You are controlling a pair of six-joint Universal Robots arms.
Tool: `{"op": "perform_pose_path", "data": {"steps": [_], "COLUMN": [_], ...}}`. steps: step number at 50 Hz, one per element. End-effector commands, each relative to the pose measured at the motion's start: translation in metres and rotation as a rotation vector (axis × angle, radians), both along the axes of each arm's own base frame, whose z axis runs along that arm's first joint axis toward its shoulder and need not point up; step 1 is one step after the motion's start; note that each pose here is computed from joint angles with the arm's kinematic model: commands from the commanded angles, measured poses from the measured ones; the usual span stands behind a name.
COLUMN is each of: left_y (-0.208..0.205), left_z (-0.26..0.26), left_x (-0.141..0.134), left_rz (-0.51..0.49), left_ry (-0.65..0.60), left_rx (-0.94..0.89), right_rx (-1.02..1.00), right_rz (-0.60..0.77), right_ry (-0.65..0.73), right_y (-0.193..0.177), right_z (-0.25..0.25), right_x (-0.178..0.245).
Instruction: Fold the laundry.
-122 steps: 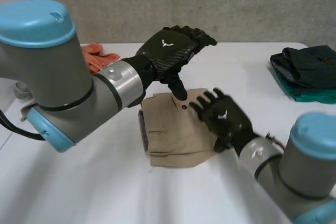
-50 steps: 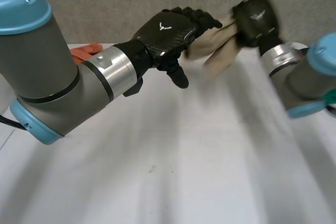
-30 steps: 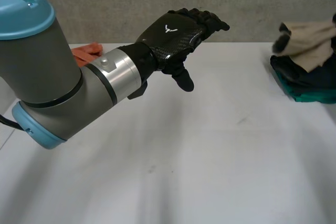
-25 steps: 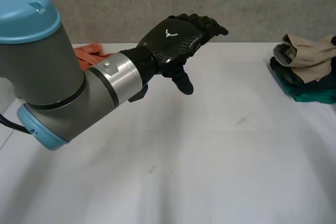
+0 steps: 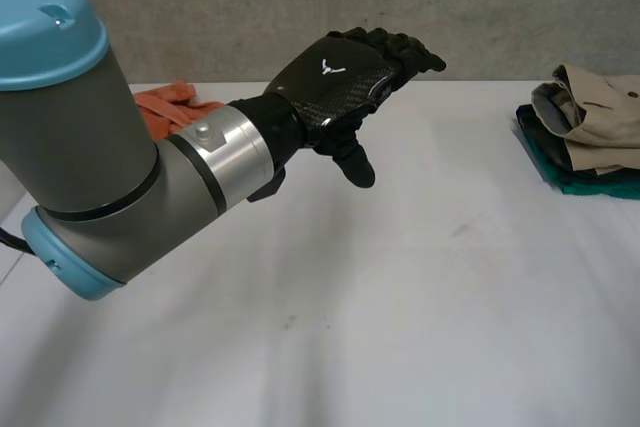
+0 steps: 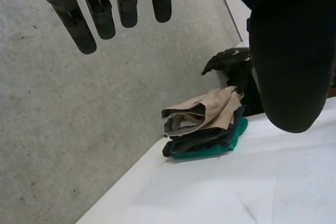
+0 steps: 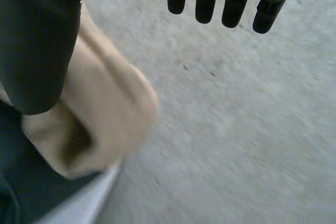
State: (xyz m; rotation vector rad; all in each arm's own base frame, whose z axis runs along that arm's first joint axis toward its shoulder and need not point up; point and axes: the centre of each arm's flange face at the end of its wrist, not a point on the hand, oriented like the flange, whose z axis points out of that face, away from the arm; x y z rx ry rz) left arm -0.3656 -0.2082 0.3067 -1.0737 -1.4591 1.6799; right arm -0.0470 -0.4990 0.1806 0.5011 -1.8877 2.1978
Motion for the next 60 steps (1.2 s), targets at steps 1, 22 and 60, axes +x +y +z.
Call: {"op": "perform_pose_path", "data": {"steps": [1, 22, 60], "left_y": [0.0, -0.211, -0.147], "left_z": [0.007, -0.035, 0.02], "left_x": [0.001, 0.171, 0.088], "left_rz": [0.002, 0.739, 0.522], "left_ry": [0.016, -0.203, 0.22], "left_rx": [-0.018, -0.267, -0.414], "right_rx": [0.017, -0.167, 0.08], "right_rz": [-0.304, 0.431, 0.411], "right_ry": [0.257, 0.337, 0.542], "right_y": [0.02, 0.146, 0.209], "right_z": [0.051, 0.071, 0.001], "right_x": [-0.035, 0.257, 0.248]}}
